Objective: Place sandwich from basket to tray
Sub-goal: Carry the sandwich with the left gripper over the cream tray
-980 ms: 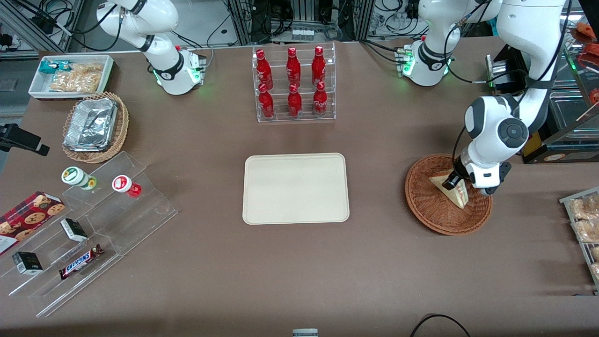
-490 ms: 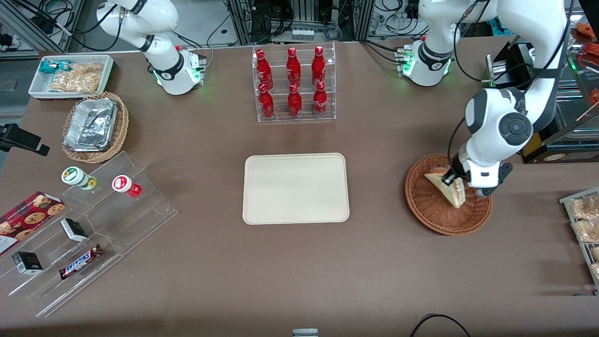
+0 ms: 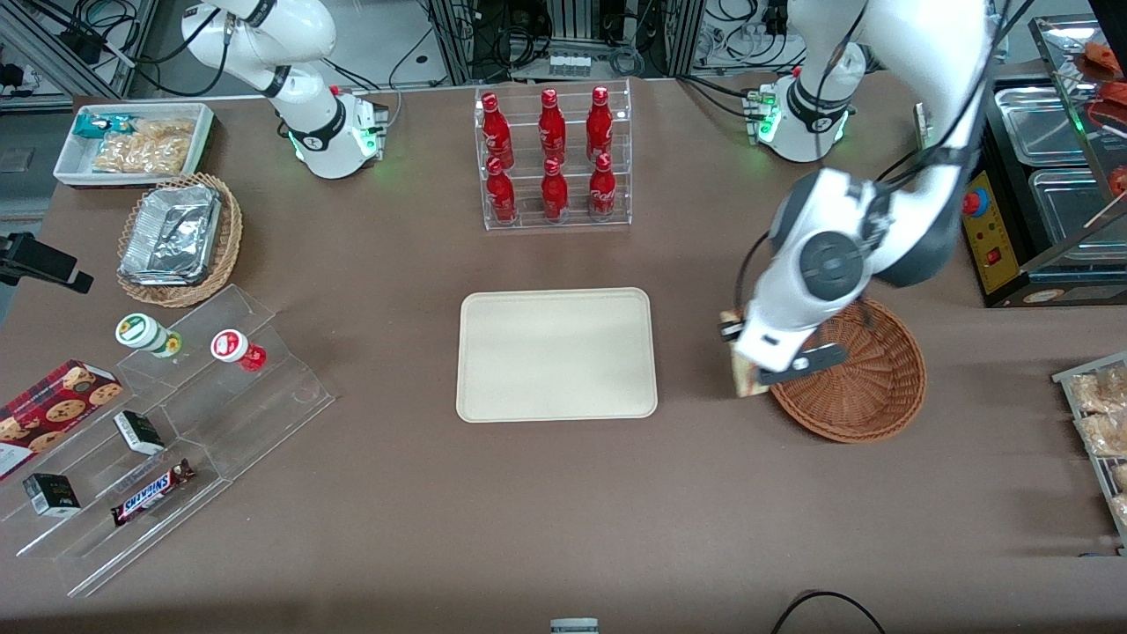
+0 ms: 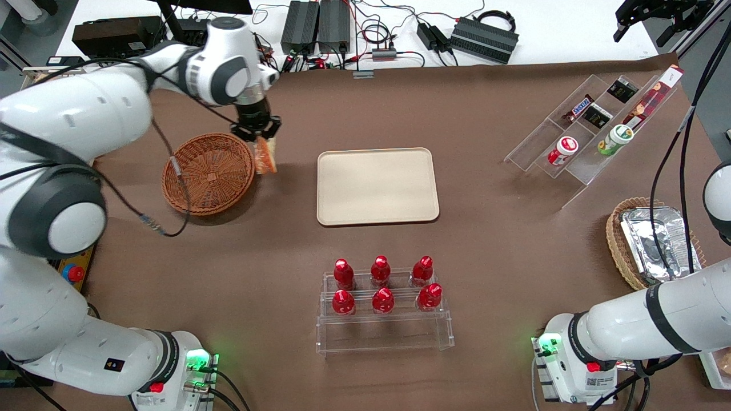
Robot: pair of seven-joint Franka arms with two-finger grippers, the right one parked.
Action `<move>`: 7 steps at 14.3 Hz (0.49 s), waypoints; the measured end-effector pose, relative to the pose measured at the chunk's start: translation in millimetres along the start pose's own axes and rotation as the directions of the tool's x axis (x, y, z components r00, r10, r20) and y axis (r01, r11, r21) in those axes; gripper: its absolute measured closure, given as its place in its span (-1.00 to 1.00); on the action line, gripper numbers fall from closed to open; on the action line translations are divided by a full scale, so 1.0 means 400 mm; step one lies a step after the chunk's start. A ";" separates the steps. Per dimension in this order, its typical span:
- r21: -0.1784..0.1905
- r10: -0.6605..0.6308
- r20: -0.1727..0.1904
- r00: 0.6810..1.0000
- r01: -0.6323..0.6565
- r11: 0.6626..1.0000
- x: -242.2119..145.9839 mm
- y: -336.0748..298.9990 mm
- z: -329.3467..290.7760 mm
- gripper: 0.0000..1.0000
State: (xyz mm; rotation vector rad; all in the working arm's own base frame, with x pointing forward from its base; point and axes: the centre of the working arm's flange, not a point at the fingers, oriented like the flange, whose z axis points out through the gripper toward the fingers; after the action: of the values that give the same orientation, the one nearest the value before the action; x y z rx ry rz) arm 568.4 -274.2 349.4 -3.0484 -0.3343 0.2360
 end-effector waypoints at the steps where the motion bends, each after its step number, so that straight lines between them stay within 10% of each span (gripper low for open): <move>1: 0.002 0.031 0.005 1.000 -0.031 1.000 -0.008 0.064 0.027 0.70; 7: -0.009 0.079 -0.016 0.997 -0.080 0.997 -0.150 0.404 0.112 0.70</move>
State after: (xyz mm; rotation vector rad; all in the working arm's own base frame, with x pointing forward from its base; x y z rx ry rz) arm 537.4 -442.5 300.8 -3.0747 -0.2139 0.2159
